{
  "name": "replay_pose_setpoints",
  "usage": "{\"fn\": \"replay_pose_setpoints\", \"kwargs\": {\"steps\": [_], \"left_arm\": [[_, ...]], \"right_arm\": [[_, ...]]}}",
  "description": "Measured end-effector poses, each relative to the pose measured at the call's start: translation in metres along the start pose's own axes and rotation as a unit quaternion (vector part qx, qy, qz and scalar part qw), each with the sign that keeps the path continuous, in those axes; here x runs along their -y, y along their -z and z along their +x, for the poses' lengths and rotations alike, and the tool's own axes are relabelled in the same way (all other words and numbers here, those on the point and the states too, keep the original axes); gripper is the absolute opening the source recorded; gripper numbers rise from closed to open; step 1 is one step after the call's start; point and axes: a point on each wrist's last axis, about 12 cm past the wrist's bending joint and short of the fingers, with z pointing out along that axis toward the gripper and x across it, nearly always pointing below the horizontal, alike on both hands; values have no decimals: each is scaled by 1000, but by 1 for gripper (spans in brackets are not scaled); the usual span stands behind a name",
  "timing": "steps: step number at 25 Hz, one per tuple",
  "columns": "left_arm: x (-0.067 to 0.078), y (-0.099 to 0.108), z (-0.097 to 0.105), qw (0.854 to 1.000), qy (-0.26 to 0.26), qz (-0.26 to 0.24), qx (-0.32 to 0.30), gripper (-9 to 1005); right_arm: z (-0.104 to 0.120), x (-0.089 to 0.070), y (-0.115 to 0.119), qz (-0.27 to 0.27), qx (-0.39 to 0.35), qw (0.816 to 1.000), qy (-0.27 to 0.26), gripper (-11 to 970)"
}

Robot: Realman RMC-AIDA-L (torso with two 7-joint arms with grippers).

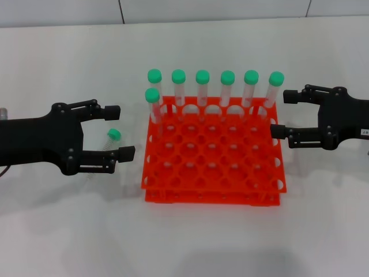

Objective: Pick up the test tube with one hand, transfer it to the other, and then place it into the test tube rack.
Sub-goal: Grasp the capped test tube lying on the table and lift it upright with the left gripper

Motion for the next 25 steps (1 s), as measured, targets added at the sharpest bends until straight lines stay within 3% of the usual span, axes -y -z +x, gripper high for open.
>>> {"fn": "replay_pose_setpoints", "kwargs": {"steps": [19, 25], "left_arm": [[-1, 3, 0, 1000, 5, -4, -4, 866], [-8, 16, -4, 998, 50, -21, -40, 865]], "right_arm": [[0, 0, 0, 0, 0, 1000, 0, 845], [0, -1, 0, -3, 2, 1000, 0, 846]]}}
